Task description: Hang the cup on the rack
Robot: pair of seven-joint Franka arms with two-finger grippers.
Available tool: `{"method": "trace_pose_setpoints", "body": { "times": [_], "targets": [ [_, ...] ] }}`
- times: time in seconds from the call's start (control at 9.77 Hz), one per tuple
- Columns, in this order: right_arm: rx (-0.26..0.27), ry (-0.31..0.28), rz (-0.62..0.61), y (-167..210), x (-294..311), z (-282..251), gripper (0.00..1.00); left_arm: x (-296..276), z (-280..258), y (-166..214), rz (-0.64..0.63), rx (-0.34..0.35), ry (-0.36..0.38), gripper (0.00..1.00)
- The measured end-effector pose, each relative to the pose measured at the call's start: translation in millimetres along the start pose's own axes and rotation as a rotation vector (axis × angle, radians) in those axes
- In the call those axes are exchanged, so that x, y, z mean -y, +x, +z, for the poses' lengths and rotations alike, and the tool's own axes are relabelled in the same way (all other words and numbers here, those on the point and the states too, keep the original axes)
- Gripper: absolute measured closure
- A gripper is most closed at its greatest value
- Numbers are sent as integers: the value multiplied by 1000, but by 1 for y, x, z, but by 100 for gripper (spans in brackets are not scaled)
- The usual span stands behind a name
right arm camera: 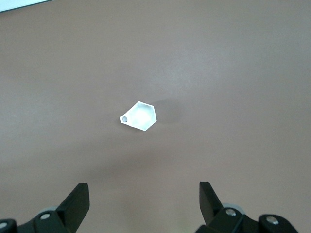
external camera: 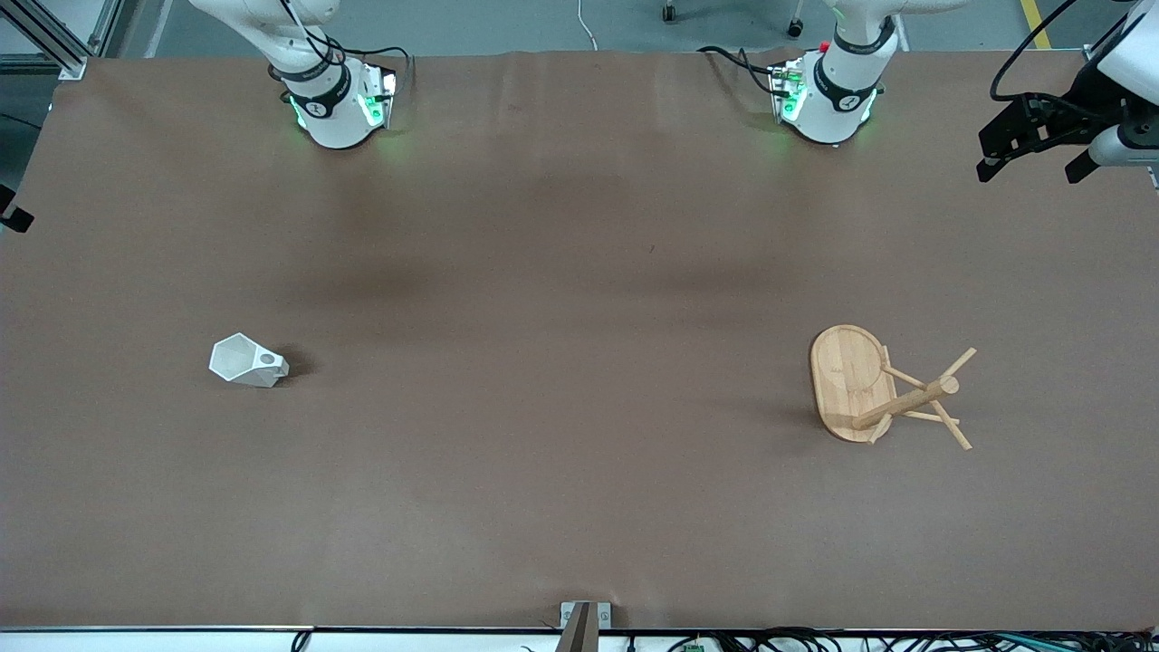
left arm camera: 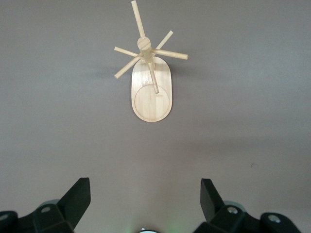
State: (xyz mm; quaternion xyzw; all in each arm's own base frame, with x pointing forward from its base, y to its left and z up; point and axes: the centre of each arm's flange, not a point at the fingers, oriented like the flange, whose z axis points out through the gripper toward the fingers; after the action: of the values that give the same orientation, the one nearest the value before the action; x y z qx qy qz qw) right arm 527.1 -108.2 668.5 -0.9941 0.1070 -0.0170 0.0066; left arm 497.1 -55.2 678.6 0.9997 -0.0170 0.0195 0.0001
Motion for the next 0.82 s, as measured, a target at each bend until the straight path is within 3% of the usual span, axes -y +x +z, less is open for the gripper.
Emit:
{"method": "trace_pose_setpoints", "body": {
  "times": [0.41,0.61,0.82],
  "targets": [
    [0,0,-1,0,0,0,0,5,-6,21,-8,-21,-5,0],
    [0,0,-1,0,0,0,0,5,2,27,-6,-1,-3,0],
    [34,0,-15,-2,6,6,0,-1,12,28,6,46,-2,0]
  ]
}}
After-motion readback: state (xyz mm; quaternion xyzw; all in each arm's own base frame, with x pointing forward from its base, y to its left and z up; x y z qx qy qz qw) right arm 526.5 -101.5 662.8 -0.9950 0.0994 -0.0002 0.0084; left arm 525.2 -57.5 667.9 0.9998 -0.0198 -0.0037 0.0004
